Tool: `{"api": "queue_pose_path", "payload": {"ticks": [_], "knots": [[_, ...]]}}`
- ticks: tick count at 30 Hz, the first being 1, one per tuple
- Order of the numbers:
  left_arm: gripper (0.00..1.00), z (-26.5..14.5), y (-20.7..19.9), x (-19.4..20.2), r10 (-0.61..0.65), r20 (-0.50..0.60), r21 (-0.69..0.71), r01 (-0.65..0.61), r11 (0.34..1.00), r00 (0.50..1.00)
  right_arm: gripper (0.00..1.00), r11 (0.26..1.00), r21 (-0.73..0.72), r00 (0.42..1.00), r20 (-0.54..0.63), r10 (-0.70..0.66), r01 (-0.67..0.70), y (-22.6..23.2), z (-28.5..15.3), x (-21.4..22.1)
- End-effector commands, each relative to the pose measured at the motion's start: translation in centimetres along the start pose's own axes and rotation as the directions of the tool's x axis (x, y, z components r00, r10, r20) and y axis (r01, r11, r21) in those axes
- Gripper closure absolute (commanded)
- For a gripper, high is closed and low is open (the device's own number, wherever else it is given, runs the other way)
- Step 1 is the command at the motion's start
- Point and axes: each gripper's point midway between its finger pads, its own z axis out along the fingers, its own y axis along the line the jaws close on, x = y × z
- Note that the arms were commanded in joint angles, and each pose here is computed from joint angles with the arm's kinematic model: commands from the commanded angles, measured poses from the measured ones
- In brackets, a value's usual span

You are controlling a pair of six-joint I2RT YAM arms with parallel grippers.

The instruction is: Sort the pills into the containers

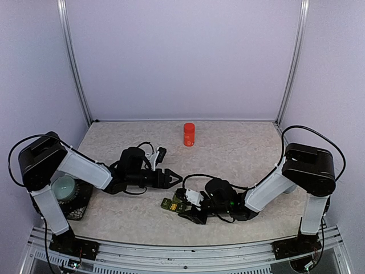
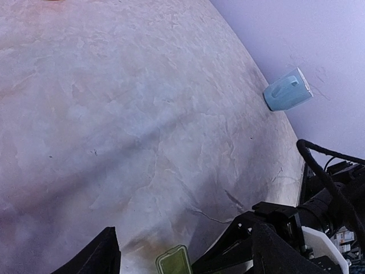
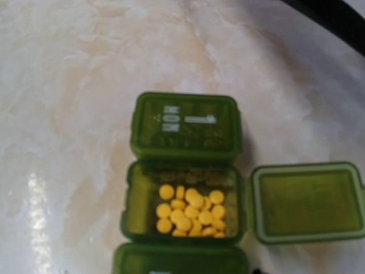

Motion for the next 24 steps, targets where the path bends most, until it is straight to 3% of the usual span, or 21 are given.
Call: {"api": "queue_pose_path", "payload": {"ticks": [1,18,24], "knots": [[0.23,1.0,-0.5,-0.6,0.011,-0.013,0.054,-0.010,0.998,1.000,0.50,1.000,-0.002,0.999,-0.024,-0.022,0.022,0.3,0.0,0.9],[0.32,2.3,-0.8,2.3,-0.024,-0.165,0.203,0.058,0.977,0.986,0.50,1.000,0.000,0.999,-0.032,-0.031,0.031,0.1,-0.3,1.4],[0.48,1.2,-0.3,2.5,-0.043,-0.158,0.206,0.076,0.976,0.986,0.51,1.000,-0.005,0.999,-0.030,-0.018,0.018,0.0,-0.5,1.5]]}}
